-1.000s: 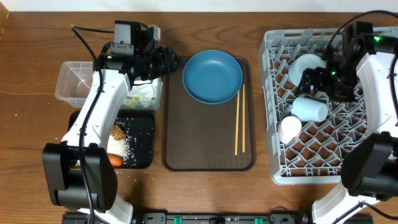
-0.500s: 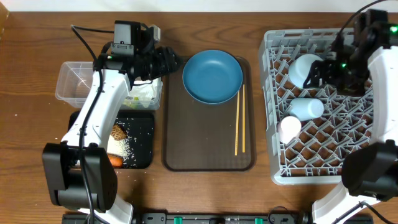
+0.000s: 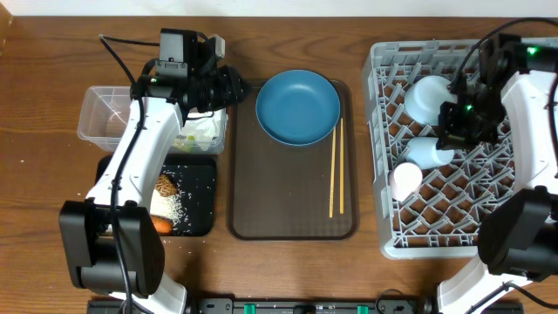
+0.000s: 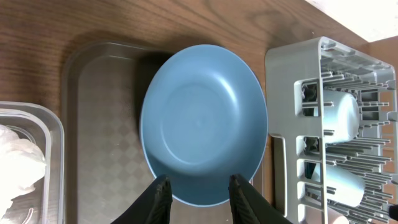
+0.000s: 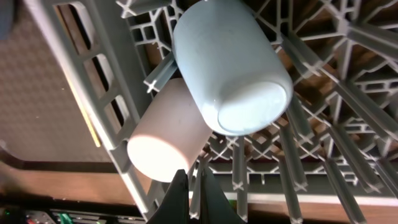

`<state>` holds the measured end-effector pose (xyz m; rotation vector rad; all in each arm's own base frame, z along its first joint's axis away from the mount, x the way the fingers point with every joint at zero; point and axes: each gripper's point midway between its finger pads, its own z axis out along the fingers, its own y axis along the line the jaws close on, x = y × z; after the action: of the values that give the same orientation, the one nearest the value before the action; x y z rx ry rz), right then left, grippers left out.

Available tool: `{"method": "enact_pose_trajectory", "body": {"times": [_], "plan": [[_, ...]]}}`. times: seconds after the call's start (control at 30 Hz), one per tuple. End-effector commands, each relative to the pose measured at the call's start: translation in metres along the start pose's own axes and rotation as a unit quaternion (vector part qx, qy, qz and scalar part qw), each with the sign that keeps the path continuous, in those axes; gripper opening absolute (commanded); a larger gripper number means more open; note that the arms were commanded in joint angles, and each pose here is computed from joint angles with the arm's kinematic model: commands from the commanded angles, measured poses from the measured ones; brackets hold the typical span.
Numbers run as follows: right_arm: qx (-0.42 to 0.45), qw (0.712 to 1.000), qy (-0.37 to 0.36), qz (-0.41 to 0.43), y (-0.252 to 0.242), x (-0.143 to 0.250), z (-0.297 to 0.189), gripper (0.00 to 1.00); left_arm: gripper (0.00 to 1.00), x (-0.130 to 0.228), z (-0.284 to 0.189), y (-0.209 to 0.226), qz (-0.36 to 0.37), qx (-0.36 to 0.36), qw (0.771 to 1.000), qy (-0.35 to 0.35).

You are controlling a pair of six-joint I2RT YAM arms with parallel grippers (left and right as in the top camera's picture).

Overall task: Sort waste into correct bins and load items into the dishwasher rack
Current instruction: 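Lower the light-blue cup into the rack slots and open the right gripper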

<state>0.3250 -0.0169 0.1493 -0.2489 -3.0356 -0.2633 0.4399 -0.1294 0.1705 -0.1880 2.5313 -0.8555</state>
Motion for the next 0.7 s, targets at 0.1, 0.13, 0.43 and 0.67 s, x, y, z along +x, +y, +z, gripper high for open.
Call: {"method": "enact_pose_trajectory", "body": {"times": [0.1,0.13,0.43,0.67], "plan": [[0.013,1.000,-0.005,0.003,-0.006,-0.006,0.025,0.05,0.32,0.001,0.004,0.008,0.010,-0.020,1.000,-0.001],[0.013,1.000,-0.011,0.002,-0.006,-0.009,0.027,0.05,0.32,0.001,0.004,0.008,0.010,-0.020,1.000,-0.001],[0.018,0.999,-0.031,0.000,-0.009,-0.019,0.034,0.08,0.32,0.001,0.004,0.008,0.010,-0.020,1.000,-0.001],[0.008,0.999,-0.042,0.017,-0.007,-0.025,0.046,0.10,0.32,0.001,0.004,0.008,0.010,-0.020,1.000,-0.001]]}}
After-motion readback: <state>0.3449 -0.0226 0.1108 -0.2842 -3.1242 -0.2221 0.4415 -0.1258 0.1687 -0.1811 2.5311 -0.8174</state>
